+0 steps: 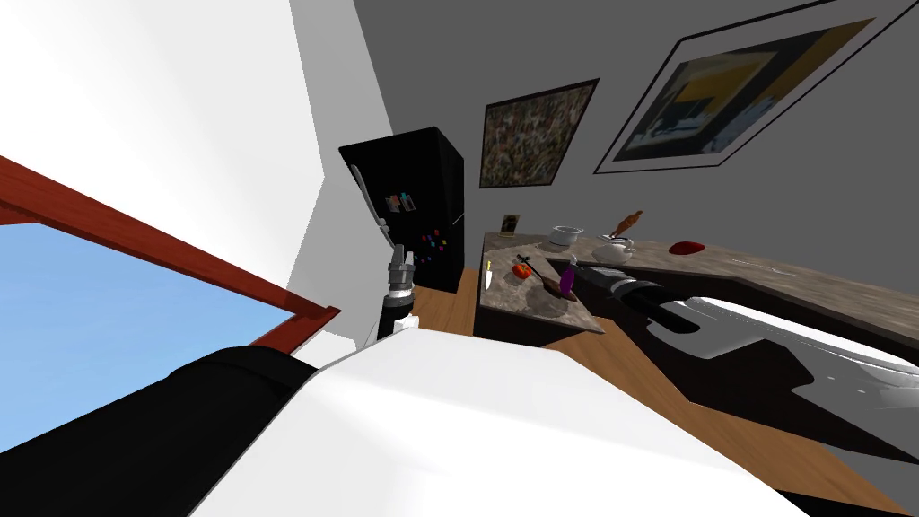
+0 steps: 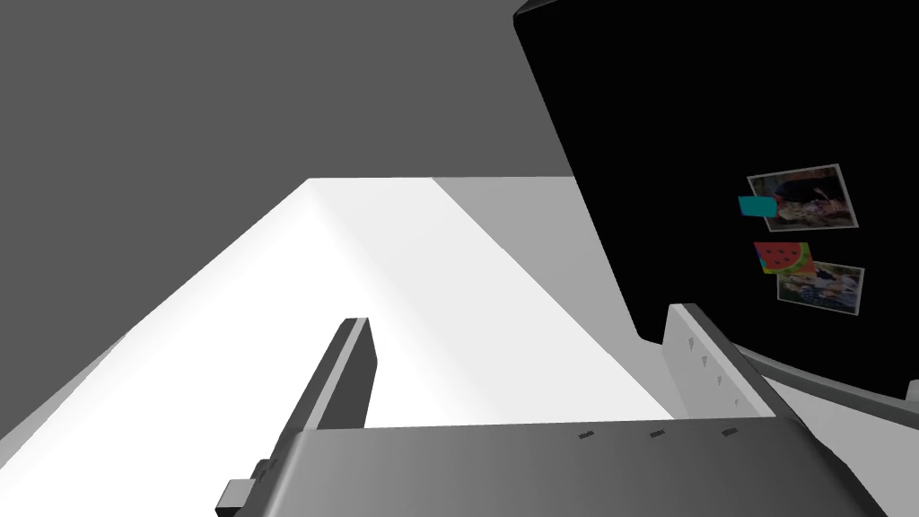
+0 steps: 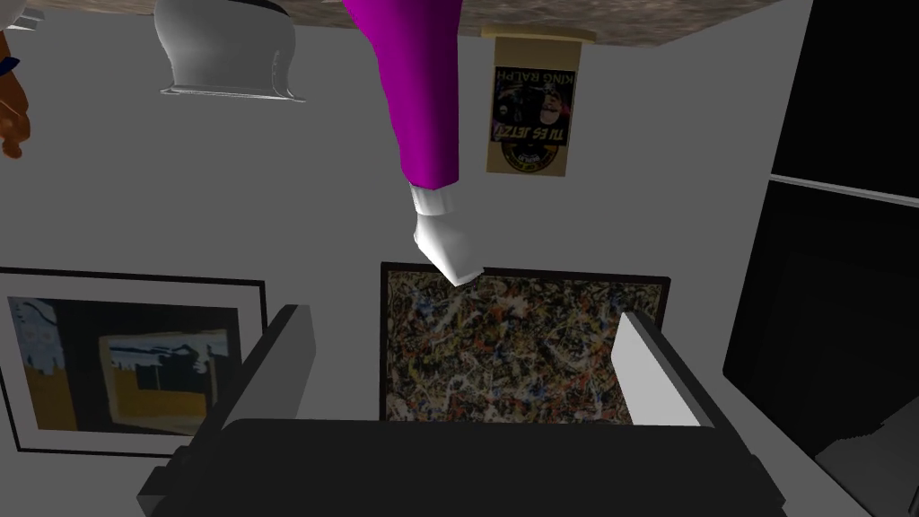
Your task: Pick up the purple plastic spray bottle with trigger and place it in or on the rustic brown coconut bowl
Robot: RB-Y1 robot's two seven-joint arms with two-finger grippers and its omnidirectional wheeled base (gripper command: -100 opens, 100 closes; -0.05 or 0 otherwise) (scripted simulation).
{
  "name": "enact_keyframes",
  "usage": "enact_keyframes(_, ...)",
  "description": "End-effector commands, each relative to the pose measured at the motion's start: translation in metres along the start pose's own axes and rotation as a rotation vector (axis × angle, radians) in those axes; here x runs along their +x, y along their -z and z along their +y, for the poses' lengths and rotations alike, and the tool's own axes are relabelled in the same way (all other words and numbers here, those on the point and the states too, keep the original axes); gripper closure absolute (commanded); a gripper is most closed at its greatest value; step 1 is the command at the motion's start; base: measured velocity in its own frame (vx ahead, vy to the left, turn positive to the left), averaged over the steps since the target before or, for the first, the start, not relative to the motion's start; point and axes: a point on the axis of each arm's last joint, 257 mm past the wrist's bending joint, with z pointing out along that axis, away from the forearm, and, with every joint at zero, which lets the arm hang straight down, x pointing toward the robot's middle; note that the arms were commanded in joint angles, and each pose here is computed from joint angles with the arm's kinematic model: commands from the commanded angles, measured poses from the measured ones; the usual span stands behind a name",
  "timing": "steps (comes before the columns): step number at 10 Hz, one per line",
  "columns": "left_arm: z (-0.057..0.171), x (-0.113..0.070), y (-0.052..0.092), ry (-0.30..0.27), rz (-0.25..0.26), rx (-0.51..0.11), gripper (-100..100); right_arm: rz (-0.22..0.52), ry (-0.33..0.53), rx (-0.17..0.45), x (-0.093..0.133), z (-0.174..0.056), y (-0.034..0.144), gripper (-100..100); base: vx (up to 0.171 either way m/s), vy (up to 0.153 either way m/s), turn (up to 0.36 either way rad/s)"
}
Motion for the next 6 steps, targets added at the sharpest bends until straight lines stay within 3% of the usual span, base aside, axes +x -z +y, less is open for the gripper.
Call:
enact_keyframes(1,0.0000,0.0000,0.0000,0.000,0.000,0.000,0,0.000,0.000,0.000,0.0000,0.0000,0.0000,0,0.000,0.000,0.000)
enact_keyframes(6,0.0000,0.0000,0.0000,0.000,0.000,0.000,0,0.000,0.000,0.000,0.0000,0.0000,0.0000,0,0.000,0.000,0.000)
